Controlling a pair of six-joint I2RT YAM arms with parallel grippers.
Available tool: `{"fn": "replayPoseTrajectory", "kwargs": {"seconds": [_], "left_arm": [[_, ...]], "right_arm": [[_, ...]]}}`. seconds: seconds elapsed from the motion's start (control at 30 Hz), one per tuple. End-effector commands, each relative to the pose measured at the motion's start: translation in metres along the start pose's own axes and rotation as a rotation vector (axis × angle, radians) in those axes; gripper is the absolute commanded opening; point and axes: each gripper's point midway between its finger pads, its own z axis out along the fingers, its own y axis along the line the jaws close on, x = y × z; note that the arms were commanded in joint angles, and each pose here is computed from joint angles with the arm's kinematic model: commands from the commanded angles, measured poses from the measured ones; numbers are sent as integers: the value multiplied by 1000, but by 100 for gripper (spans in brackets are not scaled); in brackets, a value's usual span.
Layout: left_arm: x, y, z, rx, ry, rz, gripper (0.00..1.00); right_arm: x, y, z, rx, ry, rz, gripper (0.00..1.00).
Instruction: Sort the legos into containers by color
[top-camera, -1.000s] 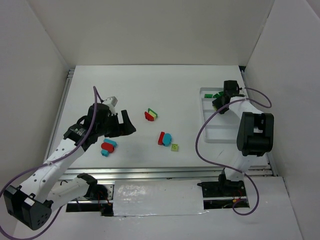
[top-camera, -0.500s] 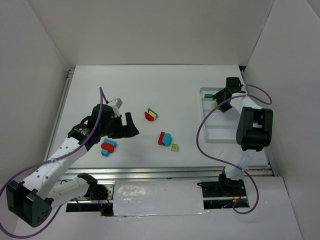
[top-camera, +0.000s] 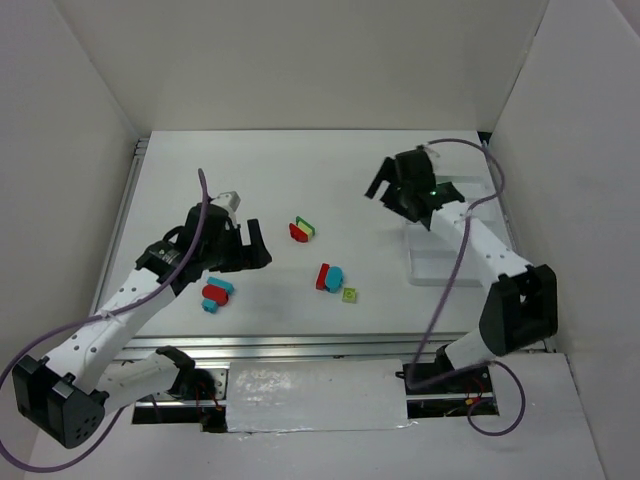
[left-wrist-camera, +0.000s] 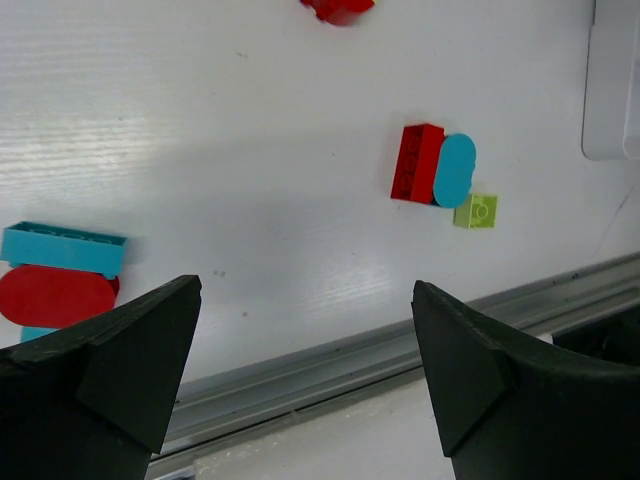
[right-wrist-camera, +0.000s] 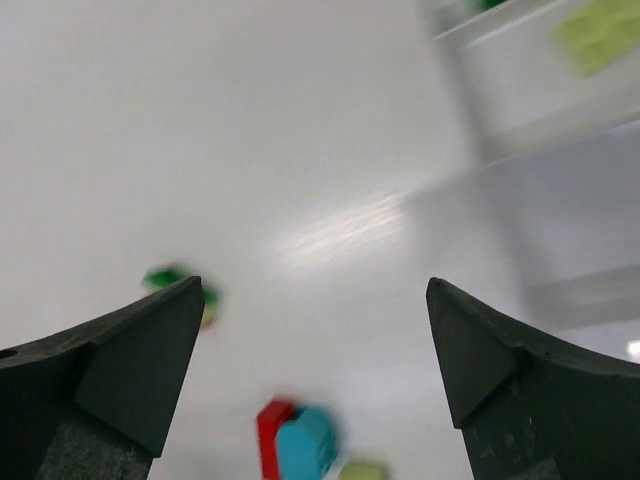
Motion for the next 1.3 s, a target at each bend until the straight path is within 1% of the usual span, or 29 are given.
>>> {"fn": "replayPoseTrajectory", "kwargs": {"seconds": [0.0, 0.07, 0.1, 0.17, 0.2, 0.23, 0.3, 0.33, 0.4, 0.47, 0.5, 0.53, 0.6, 0.7, 0.87, 1.07, 1.13, 1.17, 1.27], "left_arm": [[-29, 5, -12, -82, -90, -4, 99], [-29, 4, -12, -78, -87, -2, 99], [-31, 3, -14, -73, -93, 1, 99], [-32, 3, -18, -74, -94, 16, 99], [-34, 4, -20, -82, -102, 22, 99], [-34, 5, -22, -87, -103, 33, 99], [-35, 8, -30, -99, -103, 69, 98], [-36, 11, -33, -112, -110, 80, 99], [-35, 18, -41, -138, -119, 116, 99], [-36, 34, -47, -214, -146, 135, 99], [-36, 40, -49, -241, -154, 138, 99], [-37, 48, -51, -280, -168, 135, 100], [-30, 52, -48, -283, -164, 131, 100], [-30, 45, -47, -236, -172, 138, 100], [-29, 44, -45, -231, -168, 137, 100], [-30, 44, -47, -224, -184, 139, 99], [-29, 43, -47, -220, -180, 141, 100], [-30, 42, -47, -218, -180, 144, 99], [-29, 43, -45, -219, -174, 145, 100]], "right_arm": [[67, 31, -57, -60, 47, -267, 100], [96, 32, -69, -54, 61, -315, 99], [121, 41, -79, -78, 78, -368, 100], [143, 33, -87, -35, 93, -371, 98], [150, 31, -93, -9, 57, -393, 98], [157, 29, -96, 2, 53, -383, 96], [174, 23, -97, -10, 74, -408, 94], [191, 26, -102, -46, 116, -431, 93], [213, 19, -97, -53, 162, -469, 91], [231, 9, -91, -24, 188, -514, 89], [236, 6, -88, -15, 197, -520, 87], [244, 5, -87, -19, 220, -530, 83], [251, 4, -82, -34, 230, -527, 81], [256, 1, -73, -7, 229, -538, 75], [265, 4, -62, -2, 246, -568, 74], [278, -7, -50, 26, 277, -570, 68], [280, -9, -49, 30, 284, -566, 61], [280, -11, -48, 35, 281, -566, 54], [280, -15, -47, 49, 278, -566, 44]]}}
